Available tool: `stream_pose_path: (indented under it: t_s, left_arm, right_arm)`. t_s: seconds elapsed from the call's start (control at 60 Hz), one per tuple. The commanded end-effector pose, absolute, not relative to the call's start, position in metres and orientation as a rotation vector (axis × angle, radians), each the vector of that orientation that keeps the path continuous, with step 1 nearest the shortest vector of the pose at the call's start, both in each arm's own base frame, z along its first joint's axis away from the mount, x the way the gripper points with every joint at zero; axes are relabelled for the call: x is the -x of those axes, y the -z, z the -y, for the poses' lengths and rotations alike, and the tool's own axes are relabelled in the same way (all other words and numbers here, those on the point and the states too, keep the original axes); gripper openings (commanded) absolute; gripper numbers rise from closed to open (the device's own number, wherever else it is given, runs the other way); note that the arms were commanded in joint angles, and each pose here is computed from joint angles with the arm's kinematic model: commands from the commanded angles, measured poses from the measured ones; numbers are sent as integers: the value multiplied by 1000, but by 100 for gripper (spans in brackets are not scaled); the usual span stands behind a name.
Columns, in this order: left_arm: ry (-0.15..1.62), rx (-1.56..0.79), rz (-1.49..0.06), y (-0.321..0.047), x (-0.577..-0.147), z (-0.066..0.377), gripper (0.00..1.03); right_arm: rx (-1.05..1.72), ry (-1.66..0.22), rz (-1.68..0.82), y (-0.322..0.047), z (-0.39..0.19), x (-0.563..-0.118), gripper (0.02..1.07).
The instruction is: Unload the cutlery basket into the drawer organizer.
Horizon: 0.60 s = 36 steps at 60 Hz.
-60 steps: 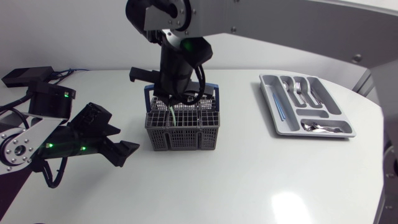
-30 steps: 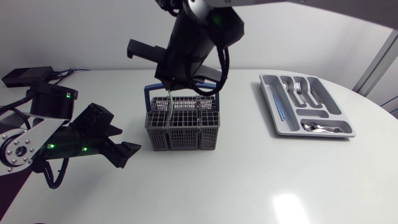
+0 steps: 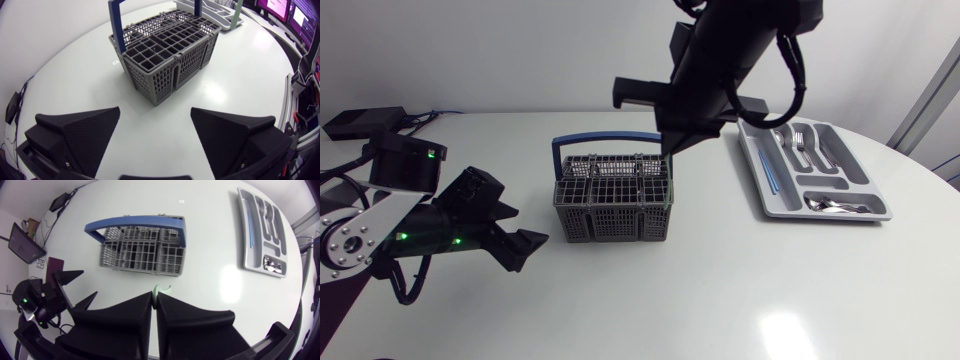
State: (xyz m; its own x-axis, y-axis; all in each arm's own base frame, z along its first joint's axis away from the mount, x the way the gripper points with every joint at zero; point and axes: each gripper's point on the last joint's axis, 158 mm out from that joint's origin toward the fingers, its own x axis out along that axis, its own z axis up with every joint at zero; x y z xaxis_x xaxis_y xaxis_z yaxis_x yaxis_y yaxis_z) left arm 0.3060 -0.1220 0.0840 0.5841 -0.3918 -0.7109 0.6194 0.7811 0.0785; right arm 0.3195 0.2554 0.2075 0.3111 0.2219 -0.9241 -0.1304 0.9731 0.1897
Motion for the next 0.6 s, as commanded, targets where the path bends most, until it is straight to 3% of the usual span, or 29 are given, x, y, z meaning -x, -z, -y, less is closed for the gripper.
stream_pose_path:
  t_s: [0.0, 0.25, 0.583]
  left_arm:
    - [610, -336, -740, -83, -302, 124, 99]
    - [608, -335, -740, -84, -300, 123, 99]
    - [609, -336, -739, -86, -298, 123, 99]
  right_arm:
    - [20, -188, -1275, -189, -221, -312, 8]
    - [149, 7, -1290, -152, -121, -319, 8]
    - [256, 148, -1189, -113, 16, -377, 8]
